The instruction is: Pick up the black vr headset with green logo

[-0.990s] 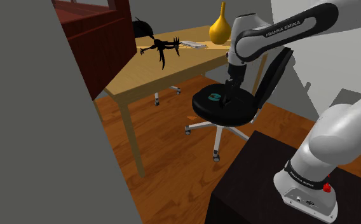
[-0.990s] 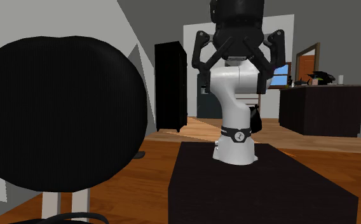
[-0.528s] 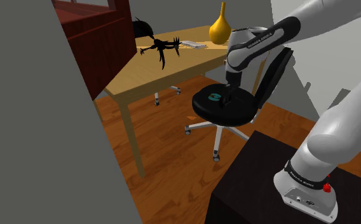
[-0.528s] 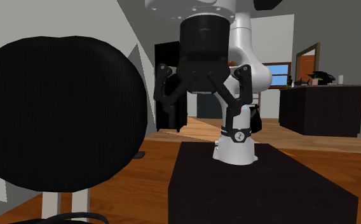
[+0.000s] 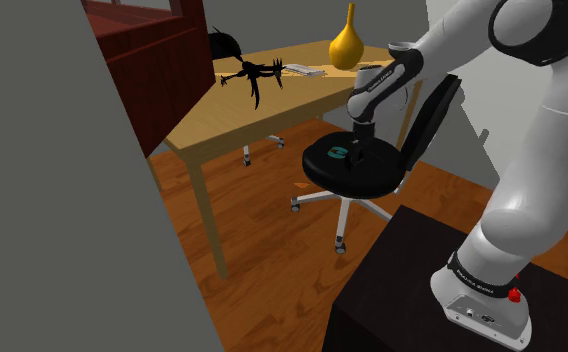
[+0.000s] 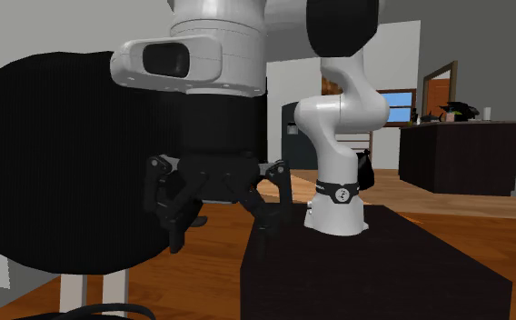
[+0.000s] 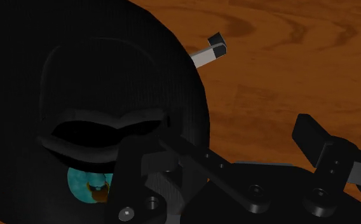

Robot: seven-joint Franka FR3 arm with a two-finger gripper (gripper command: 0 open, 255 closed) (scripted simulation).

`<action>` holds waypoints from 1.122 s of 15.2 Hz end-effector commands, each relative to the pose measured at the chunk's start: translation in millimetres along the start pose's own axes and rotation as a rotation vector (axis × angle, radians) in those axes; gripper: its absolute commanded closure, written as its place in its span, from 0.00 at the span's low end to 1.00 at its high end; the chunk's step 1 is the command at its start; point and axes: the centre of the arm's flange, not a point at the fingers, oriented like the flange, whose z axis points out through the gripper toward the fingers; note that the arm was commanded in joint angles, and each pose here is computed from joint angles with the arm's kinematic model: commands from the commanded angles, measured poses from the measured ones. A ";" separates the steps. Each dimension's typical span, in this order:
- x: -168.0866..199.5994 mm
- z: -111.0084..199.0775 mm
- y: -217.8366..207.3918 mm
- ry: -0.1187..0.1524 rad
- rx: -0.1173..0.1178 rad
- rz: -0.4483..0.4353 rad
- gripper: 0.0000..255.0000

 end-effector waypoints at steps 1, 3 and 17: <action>12.2 17.1 17.8 -0.005 -0.002 0.001 0.00; 22.7 34.7 34.6 -0.010 -0.004 0.002 0.00; 42.5 103.5 60.8 -0.018 -0.006 0.005 1.00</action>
